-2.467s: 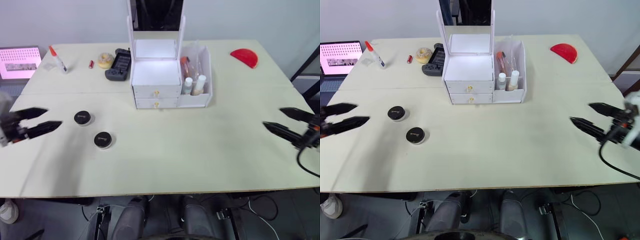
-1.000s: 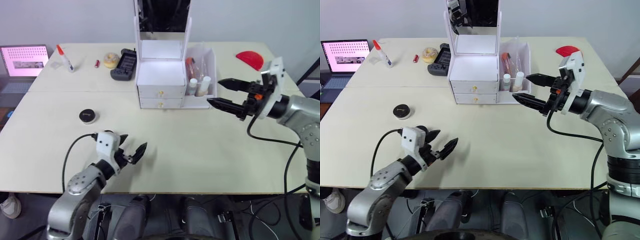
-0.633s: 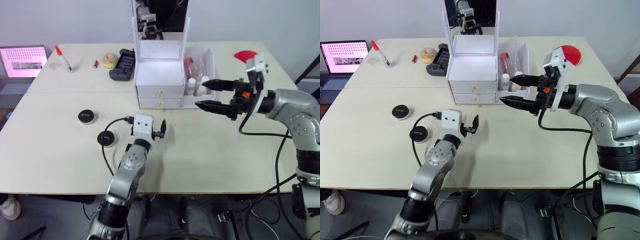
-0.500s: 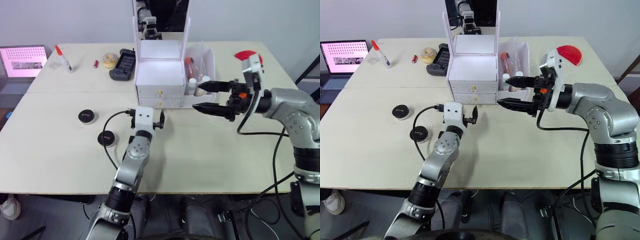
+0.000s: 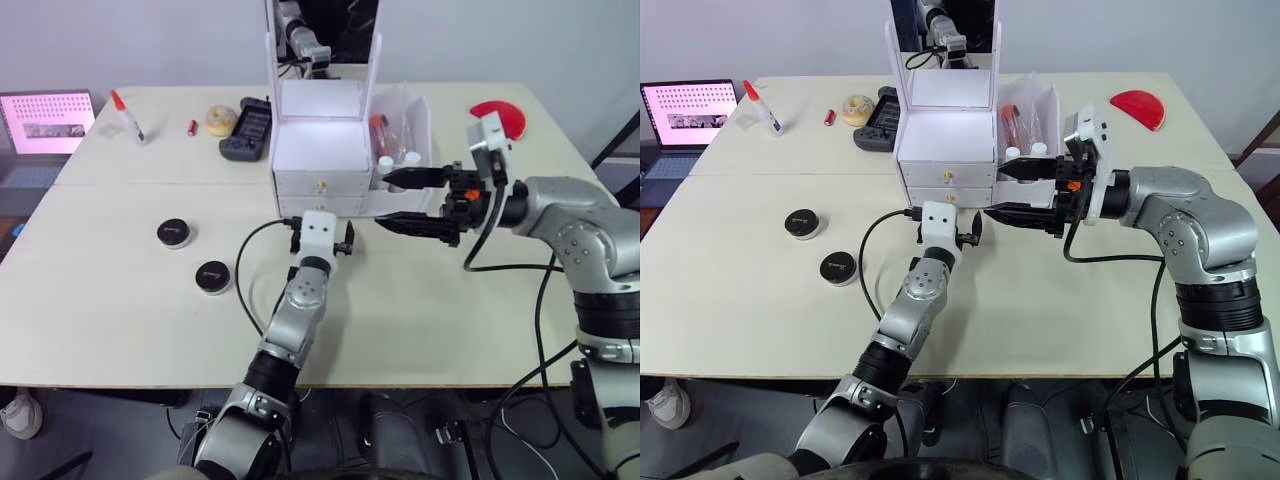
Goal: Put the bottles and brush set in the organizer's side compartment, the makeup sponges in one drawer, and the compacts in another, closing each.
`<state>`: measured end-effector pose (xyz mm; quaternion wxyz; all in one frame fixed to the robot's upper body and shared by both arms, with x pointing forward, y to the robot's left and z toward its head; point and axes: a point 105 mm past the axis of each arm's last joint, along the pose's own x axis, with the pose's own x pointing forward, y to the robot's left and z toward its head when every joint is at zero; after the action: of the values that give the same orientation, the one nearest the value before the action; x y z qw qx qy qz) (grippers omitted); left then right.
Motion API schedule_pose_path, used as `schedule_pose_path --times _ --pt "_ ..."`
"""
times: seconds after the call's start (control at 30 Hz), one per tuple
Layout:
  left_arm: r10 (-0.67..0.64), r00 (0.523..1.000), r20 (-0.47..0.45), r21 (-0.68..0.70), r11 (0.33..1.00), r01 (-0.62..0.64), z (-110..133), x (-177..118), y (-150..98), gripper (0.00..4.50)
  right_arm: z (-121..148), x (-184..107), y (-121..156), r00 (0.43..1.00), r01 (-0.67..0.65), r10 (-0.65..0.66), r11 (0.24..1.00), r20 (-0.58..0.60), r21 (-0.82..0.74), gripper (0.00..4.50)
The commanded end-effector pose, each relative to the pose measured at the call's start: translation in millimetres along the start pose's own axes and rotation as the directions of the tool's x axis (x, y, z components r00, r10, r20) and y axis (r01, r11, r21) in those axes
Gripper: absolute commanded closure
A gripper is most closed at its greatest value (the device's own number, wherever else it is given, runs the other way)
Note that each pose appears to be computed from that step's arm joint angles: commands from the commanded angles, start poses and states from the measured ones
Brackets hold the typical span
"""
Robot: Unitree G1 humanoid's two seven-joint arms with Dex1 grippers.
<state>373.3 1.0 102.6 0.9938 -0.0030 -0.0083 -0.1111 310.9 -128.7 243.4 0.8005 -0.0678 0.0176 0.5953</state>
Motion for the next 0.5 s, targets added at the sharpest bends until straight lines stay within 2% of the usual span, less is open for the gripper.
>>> schedule_pose_path --times 0.03,0.27,0.5 --pt "-0.007 0.997 0.076 -0.003 1.0 0.008 20.2 3.0 -9.7 0.03 10.6 -14.8 -3.3 0.999 0.033 -0.032 0.997 0.005 -0.066 0.0" --pt "0.002 0.997 0.083 -0.004 1.0 -0.002 19.7 3.5 -9.0 0.03 -2.8 -38.3 -14.2 0.989 0.101 -0.114 0.987 -0.099 -0.129 0.0" --pt "0.021 0.996 0.09 -0.011 1.0 -0.02 20.9 6.1 -4.7 0.03 -1.0 -43.4 -14.8 0.987 0.113 -0.127 0.984 -0.095 -0.136 0.0"
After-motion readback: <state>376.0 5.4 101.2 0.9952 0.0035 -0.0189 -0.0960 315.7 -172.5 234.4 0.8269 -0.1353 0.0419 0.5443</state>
